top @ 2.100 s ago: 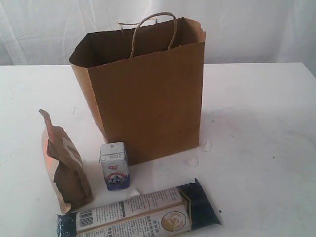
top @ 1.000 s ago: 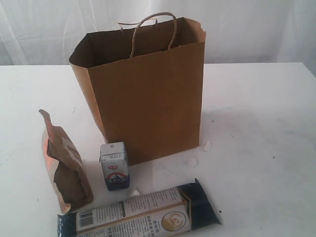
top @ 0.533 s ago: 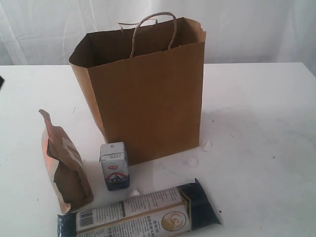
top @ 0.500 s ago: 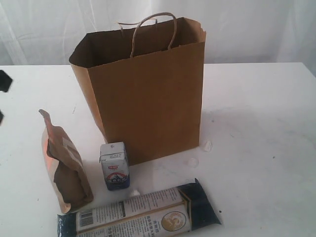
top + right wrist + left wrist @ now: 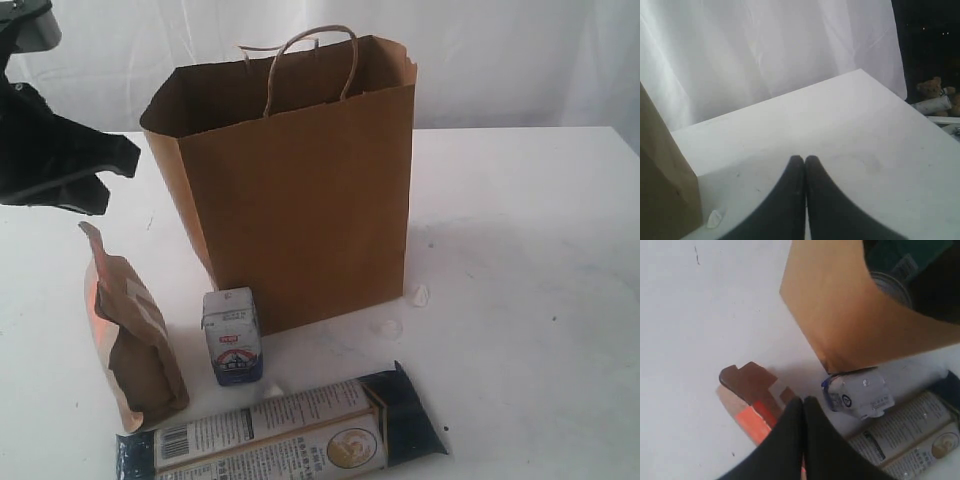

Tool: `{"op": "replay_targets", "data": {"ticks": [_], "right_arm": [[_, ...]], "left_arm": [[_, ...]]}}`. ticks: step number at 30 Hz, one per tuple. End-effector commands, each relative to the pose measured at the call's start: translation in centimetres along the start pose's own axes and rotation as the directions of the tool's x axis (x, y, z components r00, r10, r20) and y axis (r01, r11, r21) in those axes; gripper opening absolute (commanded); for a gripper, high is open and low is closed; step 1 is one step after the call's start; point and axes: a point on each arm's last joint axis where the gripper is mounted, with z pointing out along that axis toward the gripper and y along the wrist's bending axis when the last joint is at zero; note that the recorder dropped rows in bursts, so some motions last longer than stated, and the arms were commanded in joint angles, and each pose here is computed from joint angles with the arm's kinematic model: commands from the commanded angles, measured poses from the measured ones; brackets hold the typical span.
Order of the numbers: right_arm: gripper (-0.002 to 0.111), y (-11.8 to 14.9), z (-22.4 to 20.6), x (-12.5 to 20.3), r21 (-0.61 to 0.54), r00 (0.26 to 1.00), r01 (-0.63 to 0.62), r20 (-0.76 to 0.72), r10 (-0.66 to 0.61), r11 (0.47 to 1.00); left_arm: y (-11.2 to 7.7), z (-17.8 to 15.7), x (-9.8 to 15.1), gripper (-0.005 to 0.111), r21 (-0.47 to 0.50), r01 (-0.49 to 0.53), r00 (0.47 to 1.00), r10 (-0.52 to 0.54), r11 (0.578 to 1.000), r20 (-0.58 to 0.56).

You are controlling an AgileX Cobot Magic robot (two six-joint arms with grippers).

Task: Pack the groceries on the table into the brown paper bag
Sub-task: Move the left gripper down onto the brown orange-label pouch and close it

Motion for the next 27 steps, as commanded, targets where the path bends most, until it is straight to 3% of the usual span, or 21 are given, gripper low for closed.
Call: {"op": "replay_targets", "data": {"ticks": [1,4,6,8,10,13,16,23,25,27], "right_arm": [[0.000,-0.1,0.1,0.1,0.006,1.000,0.000,-0.001,0.000,1.000],[0.000,-0.1,0.1,0.1,0.006,1.000,0.000,-0.001,0.000,1.000],[0.000,-0.1,0.1,0.1,0.006,1.000,0.000,-0.001,0.000,1.000],[0.000,-0.1,0.1,0.1,0.006,1.000,0.000,-0.001,0.000,1.000],[0.000,-0.1,0.1,0.1,0.006,1.000,0.000,-0.001,0.000,1.000],[0.000,-0.1,0.1,0.1,0.006,1.000,0.000,-0.001,0.000,1.000],[0.000,-0.1,0.1,0.1,0.006,1.000,0.000,-0.001,0.000,1.000],[0.000,-0.1,0.1,0.1,0.006,1.000,0.000,-0.001,0.000,1.000],[0.000,-0.1,0.1,0.1,0.006,1.000,0.000,-0.001,0.000,1.000],[0.000,-0.1,0.1,0.1,0.006,1.000,0.000,-0.001,0.000,1.000]], "left_arm": [[0.0,1.2,0.3,0.018,-0.007,-0.099,0.993,0.098,0.995,-0.063],[0.0,2.2,0.1,0.047,-0.009,-0.104,0.992,0.103,0.995,-0.079],[0.0,2.7,0.0,0.076,-0.010,-0.103,0.991,0.102,0.995,-0.083],[-0.1,2.8,0.0,0.094,-0.006,-0.077,0.994,0.076,0.997,-0.083],[-0.1,2.8,0.0,0.103,-0.009,-0.040,0.996,0.039,0.999,-0.085],[0.0,2.8,0.0,0.104,-0.020,-0.032,0.996,0.030,0.999,-0.089],[0.2,2.9,0.3,0.103,-0.043,0.054,0.992,-0.059,0.998,-0.116],[1.4,7.1,2.2,0.095,-0.156,0.134,0.962,-0.166,0.979,-0.217],[1.4,7.9,2.4,0.086,-0.168,0.131,0.955,-0.170,0.977,-0.245],[1.5,8.2,2.4,0.067,-0.170,0.130,0.953,-0.170,0.977,-0.251]]}}
